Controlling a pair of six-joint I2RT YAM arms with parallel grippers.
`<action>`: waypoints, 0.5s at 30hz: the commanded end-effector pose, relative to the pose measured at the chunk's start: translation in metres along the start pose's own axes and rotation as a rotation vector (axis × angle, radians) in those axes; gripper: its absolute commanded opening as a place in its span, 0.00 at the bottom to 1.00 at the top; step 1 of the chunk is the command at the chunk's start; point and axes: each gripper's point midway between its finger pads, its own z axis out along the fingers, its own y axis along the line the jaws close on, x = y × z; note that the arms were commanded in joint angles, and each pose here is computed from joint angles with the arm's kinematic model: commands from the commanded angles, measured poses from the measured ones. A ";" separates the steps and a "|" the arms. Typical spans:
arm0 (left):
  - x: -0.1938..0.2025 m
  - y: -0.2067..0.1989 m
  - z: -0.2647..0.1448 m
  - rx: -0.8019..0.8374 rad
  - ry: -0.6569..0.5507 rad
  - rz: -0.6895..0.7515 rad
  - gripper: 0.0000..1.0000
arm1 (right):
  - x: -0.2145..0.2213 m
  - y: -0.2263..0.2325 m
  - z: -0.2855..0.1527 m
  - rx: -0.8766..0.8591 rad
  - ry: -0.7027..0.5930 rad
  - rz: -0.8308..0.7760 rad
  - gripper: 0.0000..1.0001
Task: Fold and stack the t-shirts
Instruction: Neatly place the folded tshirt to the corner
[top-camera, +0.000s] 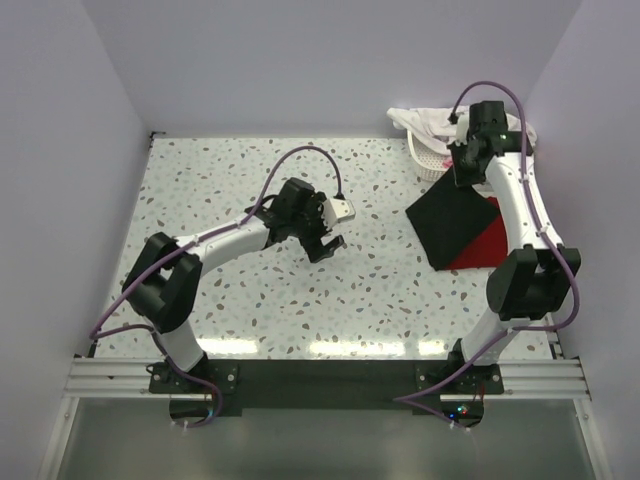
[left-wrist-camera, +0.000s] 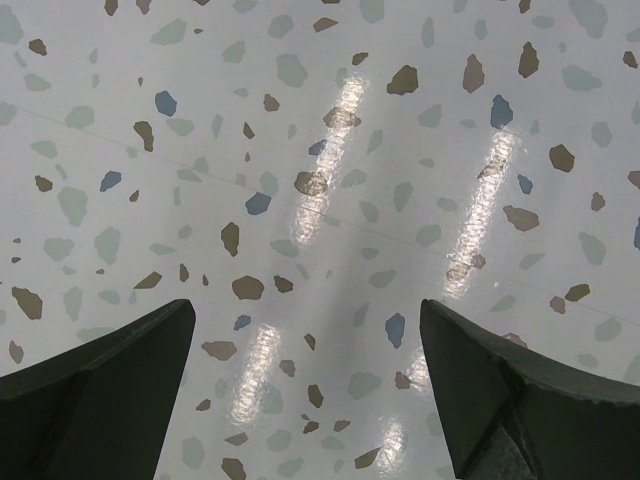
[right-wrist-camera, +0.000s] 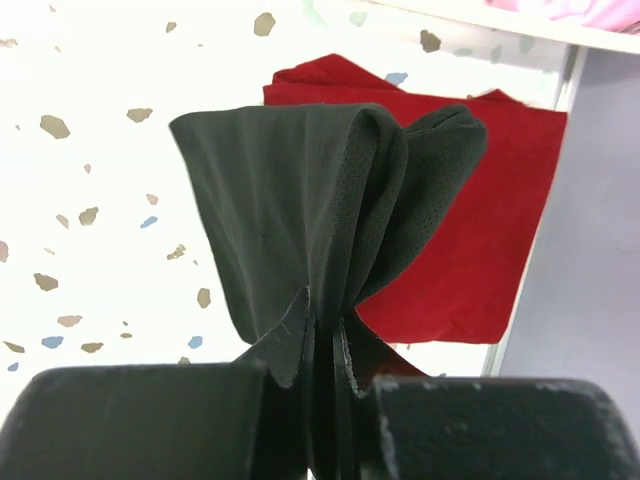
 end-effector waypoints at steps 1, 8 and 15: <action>-0.005 0.007 0.000 -0.014 -0.027 0.029 1.00 | -0.020 -0.014 -0.038 0.045 -0.092 0.009 0.00; -0.007 0.010 0.000 -0.011 -0.029 0.048 1.00 | -0.005 -0.040 -0.026 0.089 -0.066 0.008 0.00; -0.007 0.011 -0.001 -0.009 -0.019 0.045 1.00 | 0.007 -0.060 -0.003 0.113 -0.051 -0.019 0.00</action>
